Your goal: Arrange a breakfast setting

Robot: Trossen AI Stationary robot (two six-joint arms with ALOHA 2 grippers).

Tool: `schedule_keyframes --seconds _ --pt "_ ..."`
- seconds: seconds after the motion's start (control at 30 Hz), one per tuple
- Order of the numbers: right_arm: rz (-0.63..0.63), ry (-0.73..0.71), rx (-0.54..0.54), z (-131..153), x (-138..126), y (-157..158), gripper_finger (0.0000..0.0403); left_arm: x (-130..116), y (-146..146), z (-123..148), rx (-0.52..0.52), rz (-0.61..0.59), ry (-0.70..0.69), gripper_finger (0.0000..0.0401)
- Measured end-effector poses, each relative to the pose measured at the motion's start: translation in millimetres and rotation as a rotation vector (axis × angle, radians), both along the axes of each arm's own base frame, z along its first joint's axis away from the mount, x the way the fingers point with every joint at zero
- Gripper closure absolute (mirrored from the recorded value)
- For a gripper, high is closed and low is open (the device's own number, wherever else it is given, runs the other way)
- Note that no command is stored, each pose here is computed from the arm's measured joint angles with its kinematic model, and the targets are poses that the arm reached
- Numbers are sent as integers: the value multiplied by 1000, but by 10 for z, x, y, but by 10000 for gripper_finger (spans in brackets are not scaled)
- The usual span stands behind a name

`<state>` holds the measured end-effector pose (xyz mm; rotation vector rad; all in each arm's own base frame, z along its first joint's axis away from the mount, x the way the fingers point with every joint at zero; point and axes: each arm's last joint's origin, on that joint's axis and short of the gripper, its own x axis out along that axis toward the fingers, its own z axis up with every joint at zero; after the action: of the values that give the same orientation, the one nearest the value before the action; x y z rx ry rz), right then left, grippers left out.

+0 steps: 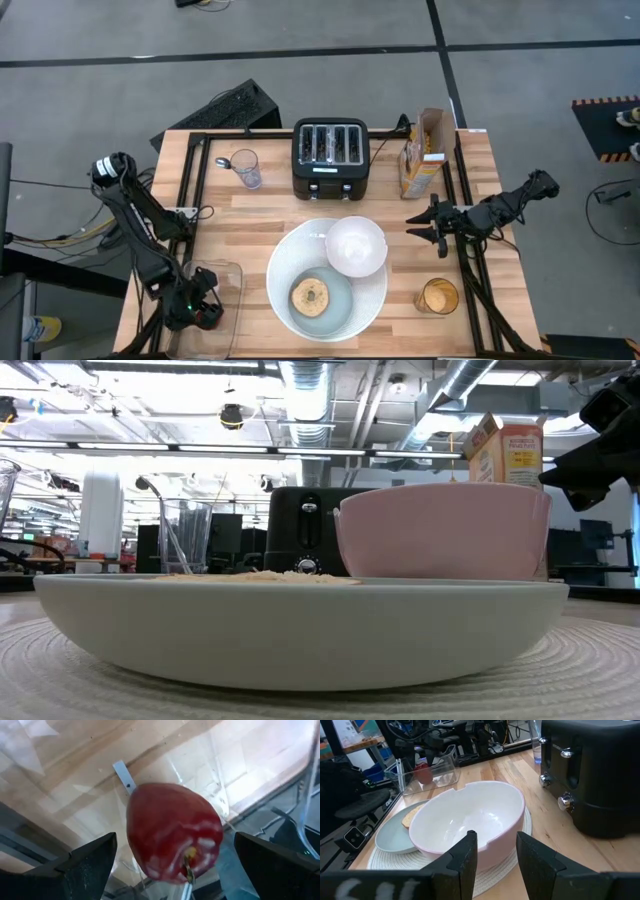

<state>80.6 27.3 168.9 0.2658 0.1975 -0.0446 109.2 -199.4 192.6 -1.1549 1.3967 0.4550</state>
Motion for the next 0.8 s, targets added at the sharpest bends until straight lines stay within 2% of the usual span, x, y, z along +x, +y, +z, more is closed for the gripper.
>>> schedule_keyframes --seconds 0.33,0.63,0.8 --pt "0 0 0 0 0 0 243 54 15 -53 0 -8 53 13" --pt "0 0 0 1 0 0 243 55 12 -52 1 -39 42 14" --pt "0 0 0 0 0 0 243 51 17 -56 7 -45 48 42"
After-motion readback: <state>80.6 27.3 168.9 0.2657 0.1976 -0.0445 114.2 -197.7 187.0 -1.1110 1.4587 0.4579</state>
